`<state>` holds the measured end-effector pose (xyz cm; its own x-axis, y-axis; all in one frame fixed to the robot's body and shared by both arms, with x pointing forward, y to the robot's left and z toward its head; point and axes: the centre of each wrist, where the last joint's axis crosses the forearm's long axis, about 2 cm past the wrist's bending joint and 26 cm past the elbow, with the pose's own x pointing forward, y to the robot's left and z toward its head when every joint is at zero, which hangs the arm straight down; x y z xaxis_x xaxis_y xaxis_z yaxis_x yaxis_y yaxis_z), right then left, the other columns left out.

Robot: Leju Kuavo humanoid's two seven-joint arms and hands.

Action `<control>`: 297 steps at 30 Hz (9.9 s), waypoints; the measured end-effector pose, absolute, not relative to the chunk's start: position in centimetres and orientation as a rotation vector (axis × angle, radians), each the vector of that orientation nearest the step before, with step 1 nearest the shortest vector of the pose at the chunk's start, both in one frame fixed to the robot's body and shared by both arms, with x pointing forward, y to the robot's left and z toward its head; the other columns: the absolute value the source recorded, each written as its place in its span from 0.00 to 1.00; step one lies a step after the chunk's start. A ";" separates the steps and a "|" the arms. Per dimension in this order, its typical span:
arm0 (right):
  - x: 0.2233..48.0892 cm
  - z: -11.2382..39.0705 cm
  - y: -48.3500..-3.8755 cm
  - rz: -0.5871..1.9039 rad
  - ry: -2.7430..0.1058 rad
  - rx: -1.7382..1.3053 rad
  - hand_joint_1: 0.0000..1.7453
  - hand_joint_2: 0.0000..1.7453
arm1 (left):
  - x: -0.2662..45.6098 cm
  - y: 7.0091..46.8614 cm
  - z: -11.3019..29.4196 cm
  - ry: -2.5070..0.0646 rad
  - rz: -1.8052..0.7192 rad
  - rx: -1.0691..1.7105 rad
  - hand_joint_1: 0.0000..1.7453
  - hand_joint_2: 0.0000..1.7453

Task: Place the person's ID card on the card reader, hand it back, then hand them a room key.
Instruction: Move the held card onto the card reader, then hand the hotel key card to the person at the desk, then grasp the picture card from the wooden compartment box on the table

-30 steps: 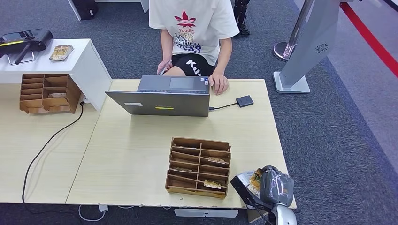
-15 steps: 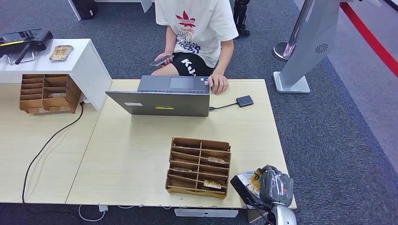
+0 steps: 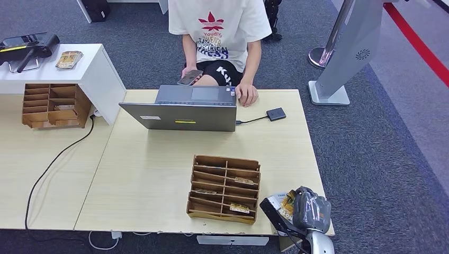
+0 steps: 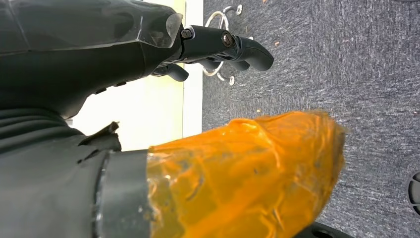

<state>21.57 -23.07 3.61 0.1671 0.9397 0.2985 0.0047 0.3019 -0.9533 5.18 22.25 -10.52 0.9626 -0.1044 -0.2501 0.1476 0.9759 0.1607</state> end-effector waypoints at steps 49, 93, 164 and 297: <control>21.4 3.6 -22.8 0.876 -1.205 -1.038 1.00 1.00 | 5.2 22.6 -10.6 0.244 -0.125 0.187 0.00 0.00; 21.5 3.6 -22.8 0.883 -1.198 -1.030 1.00 1.00 | 5.2 22.7 -10.6 0.246 -0.144 0.193 0.00 0.00; 21.2 13.1 -23.7 0.313 -1.929 -1.231 1.00 1.00 | 5.2 22.7 -10.6 0.219 -0.186 0.203 0.00 0.00; 30.7 22.9 -14.3 0.022 -2.262 -0.218 0.00 1.00 | 5.8 22.5 -10.5 0.174 -0.293 0.215 0.00 0.00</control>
<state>30.65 -14.35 22.86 -0.6308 0.1643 0.7584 0.1494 0.9848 -0.0891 5.82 22.51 -10.47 0.9427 -0.2667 -0.2006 0.3036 0.9349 0.1840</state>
